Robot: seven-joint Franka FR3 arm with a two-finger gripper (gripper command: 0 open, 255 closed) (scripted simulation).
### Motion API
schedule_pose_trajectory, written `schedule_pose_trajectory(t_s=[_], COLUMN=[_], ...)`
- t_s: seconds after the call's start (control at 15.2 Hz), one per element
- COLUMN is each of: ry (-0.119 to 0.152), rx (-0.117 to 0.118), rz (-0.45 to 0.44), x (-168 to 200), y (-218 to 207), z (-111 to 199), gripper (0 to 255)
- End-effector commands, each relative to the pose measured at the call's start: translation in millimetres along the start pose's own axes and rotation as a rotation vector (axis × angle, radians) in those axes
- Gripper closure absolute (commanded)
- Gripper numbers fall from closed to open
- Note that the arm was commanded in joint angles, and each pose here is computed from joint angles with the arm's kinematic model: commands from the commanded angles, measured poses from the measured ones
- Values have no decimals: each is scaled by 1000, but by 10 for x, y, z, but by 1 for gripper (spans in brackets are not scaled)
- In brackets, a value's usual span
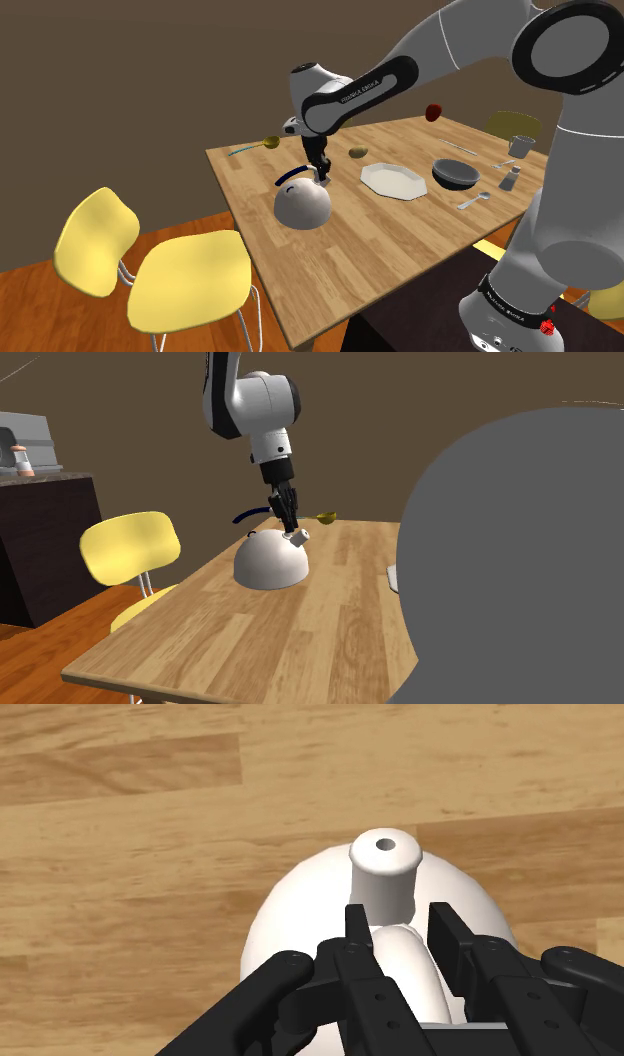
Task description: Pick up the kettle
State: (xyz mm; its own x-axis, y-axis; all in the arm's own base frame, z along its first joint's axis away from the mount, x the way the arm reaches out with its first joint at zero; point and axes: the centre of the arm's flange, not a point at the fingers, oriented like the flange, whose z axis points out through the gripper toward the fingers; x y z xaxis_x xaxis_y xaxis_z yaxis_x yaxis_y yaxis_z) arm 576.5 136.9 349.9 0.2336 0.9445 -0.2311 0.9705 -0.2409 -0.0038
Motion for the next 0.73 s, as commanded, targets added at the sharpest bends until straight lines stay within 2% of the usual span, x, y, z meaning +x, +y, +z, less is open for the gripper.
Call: schedule_pose_trajectory(t_s=[0.0,0.66], ry=[0,0], rx=[1,1], rz=[0,0], x=[4,-118], y=[0,-2], z=[7,-507], gripper=[255,255])
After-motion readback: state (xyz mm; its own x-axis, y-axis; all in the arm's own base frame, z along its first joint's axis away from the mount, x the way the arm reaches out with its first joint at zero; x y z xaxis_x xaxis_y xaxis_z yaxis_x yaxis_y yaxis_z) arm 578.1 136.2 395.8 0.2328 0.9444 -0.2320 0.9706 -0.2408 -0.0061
